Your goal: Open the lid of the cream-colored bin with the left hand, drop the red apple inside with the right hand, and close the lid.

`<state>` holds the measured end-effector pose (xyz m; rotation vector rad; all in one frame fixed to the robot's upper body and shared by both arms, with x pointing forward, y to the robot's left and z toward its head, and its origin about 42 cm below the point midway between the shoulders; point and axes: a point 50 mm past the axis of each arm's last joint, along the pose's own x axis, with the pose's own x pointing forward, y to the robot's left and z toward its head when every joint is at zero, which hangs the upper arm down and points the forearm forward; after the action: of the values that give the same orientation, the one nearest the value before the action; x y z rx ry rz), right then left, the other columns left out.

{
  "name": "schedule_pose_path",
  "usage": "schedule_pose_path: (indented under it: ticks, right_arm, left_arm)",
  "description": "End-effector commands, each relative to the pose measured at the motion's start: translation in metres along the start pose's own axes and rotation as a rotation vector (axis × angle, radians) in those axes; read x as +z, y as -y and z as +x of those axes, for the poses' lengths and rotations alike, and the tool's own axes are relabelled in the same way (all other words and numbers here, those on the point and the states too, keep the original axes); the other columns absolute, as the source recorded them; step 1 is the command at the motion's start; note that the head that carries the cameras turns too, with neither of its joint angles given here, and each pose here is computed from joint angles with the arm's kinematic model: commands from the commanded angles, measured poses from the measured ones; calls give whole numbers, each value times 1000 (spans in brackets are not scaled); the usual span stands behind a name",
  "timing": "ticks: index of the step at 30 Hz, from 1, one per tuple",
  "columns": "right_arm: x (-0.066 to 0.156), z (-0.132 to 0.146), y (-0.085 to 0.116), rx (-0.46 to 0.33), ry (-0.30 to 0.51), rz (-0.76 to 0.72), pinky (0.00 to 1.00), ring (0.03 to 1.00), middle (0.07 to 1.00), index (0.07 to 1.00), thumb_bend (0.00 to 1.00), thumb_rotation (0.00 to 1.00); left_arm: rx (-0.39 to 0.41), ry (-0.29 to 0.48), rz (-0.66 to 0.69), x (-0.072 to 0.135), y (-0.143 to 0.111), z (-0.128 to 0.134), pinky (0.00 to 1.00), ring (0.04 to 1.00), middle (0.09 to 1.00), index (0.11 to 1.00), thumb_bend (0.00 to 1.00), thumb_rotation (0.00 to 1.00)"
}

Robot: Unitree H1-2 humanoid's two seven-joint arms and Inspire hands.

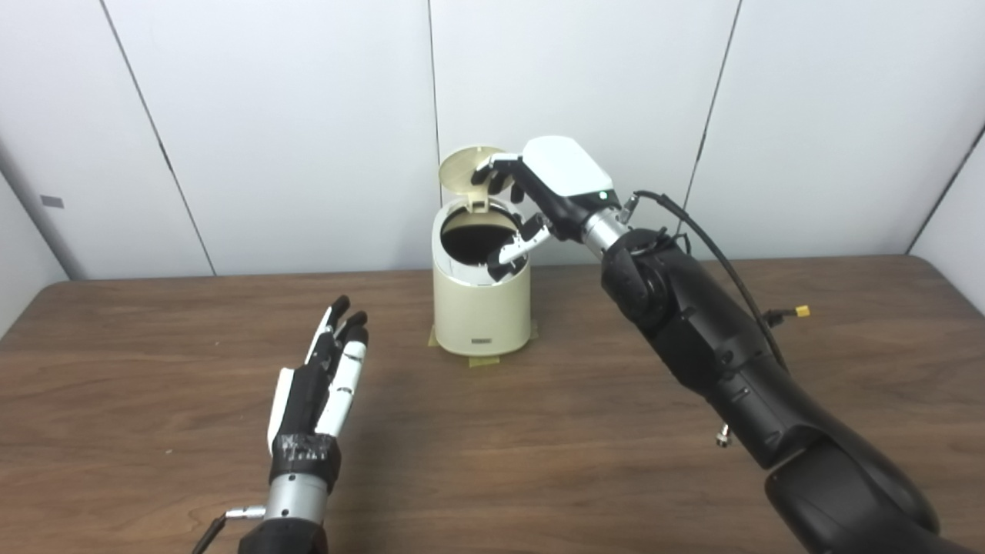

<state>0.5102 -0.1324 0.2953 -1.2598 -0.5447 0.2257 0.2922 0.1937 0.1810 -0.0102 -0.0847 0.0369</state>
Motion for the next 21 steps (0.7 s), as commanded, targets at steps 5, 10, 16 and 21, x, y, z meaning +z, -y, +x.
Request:
schedule_pose_path:
  ticks: [5, 10, 16, 21]
  right_arm:
    - [6, 15, 36, -97, 27, -8, 718, 810, 787, 737, 895, 239]
    - [4, 7, 40, -181, 33, 164, 495, 586, 615, 571, 677, 117]
    - [-4, -7, 40, -281, -3, 358, 377, 425, 489, 505, 521, 1]
    - [-13, -27, 34, -324, -75, 425, 372, 427, 491, 496, 520, 0]
  left_arm:
    - [1, 60, 3, 17, 5, 9, 981, 928, 916, 974, 439, 705]
    - [0, 56, 11, 17, 3, 9, 997, 933, 918, 969, 429, 702]
    - [-2, 48, 21, 15, 0, 9, 978, 932, 919, 965, 416, 696]
    - [-8, 42, 32, 12, -4, 8, 984, 931, 912, 958, 418, 695]
